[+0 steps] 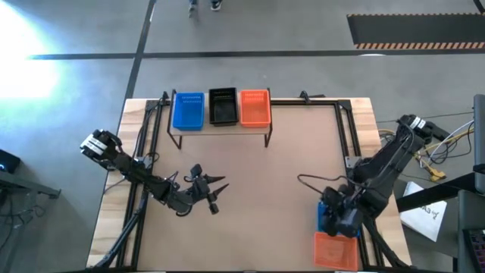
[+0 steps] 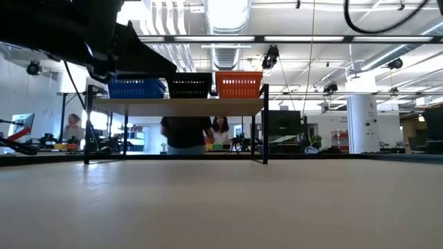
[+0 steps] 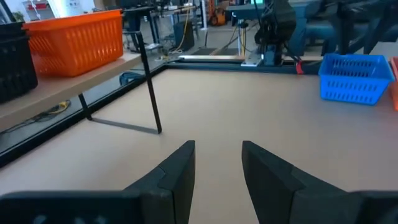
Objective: Stack baskets on shelf by color
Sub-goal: Stack the blue basket on top of the blue basket on the shelf
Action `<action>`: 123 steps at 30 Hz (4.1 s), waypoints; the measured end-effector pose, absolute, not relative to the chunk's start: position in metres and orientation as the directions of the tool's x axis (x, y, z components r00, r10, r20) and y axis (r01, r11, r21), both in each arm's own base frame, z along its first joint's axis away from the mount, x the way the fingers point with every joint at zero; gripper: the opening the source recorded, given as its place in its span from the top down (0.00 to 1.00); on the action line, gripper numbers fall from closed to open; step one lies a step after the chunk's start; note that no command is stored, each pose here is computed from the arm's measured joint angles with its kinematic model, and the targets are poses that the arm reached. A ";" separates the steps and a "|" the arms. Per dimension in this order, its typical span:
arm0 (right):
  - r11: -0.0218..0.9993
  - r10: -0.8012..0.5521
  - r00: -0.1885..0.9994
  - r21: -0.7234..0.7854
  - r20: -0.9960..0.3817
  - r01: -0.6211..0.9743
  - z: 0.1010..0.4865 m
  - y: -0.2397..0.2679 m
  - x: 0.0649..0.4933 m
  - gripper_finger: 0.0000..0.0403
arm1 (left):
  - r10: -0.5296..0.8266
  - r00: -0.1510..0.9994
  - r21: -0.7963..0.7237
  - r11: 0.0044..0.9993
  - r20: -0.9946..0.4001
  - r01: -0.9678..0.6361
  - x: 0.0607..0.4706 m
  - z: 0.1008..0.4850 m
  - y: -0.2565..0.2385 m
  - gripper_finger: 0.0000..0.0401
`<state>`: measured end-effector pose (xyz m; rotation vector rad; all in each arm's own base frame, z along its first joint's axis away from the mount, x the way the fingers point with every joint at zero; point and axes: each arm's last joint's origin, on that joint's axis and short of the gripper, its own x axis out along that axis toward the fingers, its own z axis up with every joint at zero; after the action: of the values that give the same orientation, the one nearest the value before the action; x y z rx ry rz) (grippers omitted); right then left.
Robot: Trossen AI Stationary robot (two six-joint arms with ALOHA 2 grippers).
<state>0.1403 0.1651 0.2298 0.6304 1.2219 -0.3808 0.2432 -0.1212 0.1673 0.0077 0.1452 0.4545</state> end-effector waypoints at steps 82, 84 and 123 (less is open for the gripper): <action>0.795 0.091 0.688 -0.363 -0.720 -0.486 0.196 0.156 0.246 0.97 | -0.119 0.825 0.393 0.835 -0.553 0.384 0.394 0.196 -0.082 0.77; 0.798 0.087 0.691 -0.365 -0.718 -0.480 0.196 0.154 0.248 0.97 | -0.119 0.812 0.387 0.833 -0.571 0.395 0.393 0.195 -0.082 0.84; 0.841 -0.136 0.891 -0.525 -0.433 -0.127 0.250 0.175 0.193 0.71 | 0.127 0.725 0.222 0.974 -0.676 0.036 0.353 0.262 -0.118 1.00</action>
<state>0.1925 0.1747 0.2496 -0.5765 0.4775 -0.0049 0.3526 -0.1176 0.2618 0.2267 0.7592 0.0509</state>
